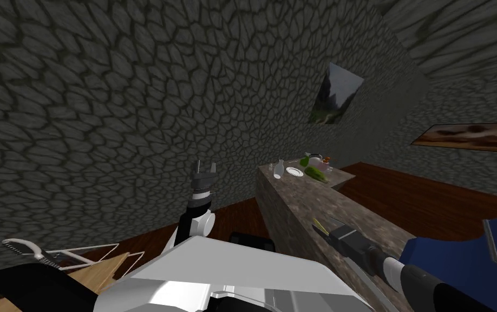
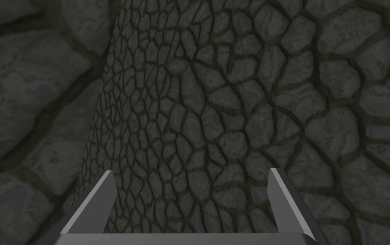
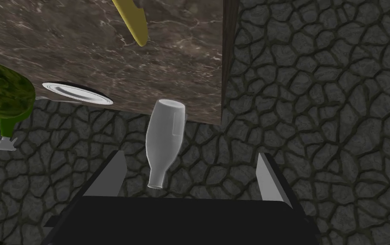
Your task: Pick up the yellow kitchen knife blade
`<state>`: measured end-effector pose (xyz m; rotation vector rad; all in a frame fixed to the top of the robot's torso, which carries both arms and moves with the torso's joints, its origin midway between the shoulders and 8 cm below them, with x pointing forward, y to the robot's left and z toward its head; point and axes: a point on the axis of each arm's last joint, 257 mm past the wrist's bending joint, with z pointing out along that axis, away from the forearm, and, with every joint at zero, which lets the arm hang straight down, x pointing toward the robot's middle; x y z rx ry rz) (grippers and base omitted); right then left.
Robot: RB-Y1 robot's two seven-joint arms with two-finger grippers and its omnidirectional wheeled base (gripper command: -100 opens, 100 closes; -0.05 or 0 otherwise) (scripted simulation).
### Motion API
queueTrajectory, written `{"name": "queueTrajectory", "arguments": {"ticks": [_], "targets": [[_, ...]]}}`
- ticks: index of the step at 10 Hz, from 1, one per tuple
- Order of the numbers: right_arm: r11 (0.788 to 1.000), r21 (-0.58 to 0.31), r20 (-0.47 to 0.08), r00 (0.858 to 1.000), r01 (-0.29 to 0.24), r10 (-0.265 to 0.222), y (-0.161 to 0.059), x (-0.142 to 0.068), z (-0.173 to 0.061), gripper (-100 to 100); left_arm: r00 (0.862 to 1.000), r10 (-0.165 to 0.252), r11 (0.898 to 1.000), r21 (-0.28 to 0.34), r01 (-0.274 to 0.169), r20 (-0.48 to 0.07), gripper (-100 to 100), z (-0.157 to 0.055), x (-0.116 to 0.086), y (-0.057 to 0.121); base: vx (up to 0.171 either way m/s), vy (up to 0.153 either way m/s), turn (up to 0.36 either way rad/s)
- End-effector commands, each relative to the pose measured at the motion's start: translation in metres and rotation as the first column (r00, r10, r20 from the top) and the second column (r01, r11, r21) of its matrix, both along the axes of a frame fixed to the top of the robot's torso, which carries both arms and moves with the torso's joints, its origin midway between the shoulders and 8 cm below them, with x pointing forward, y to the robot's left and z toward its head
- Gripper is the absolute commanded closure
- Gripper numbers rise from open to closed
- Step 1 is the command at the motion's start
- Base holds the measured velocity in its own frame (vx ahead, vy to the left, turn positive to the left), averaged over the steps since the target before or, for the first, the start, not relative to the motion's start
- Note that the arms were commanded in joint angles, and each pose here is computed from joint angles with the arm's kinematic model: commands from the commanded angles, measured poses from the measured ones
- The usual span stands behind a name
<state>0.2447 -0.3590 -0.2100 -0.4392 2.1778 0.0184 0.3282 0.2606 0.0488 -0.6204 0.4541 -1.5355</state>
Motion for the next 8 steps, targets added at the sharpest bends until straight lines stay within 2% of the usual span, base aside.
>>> {"name": "queueTrajectory", "arguments": {"ticks": [1, 2, 3, 4, 5, 7, 8], "targets": [[0.999, -0.024, -0.047, 0.999, 0.025, -0.027, -0.010, -0.012, -0.013, -100, 1.000, 0.000, 1.000, 0.000, 0.000, 0.000, 0, 0.000, 0.000, 0.000, -0.017, -0.055, 0.162], [0.997, -0.036, -0.114, 0.991, 0.062, -0.066, -0.020, -0.028, -0.026, -100, 1.000, 0.000, 1.000, 0.000, 0.000, 0.000, 0, 0.000, 0.000, 0.000, -0.025, -0.050, 0.338], [0.997, -0.045, -0.118, 0.990, 0.066, -0.071, -0.023, -0.029, -0.028, -100, 1.000, 0.000, 1.000, 0.000, 0.000, 0.000, 0, 0.000, 0.000, 0.000, -0.021, -0.052, 0.172], [0.994, -0.051, -0.181, 0.978, 0.100, -0.107, -0.030, -0.045, -0.040, -100, 1.000, 0.000, 1.000, 0.000, 0.000, 0.000, 0, 0.000, 0.000, 0.000, -0.018, -0.051, 0.305], [0.992, -0.065, -0.187, 0.976, 0.105, -0.115, -0.033, -0.046, -0.041, -100, 1.000, 0.000, 1.000, 0.000, 0.000, 0.000, 0, 0.000, 0.000, 0.000, -0.015, -0.051, 0.175], [0.982, -0.082, -0.302, 0.934, 0.173, -0.190, -0.046, -0.081, -0.063, -100, 1.000, 0.000, 1.000, 0.000, 0.000, 0.000, 0, 0.000, 0.000, 0.000, -0.030, -0.067, 0.352], [0.979, -0.098, -0.312, 0.929, 0.177, -0.199, -0.050, -0.083, -0.064, -100, 1.000, 0.000, 1.000, 0.000, 0.000, 0.000, 0, 0.000, 0.000, 0.000, -0.019, -0.066, 0.250]]}}
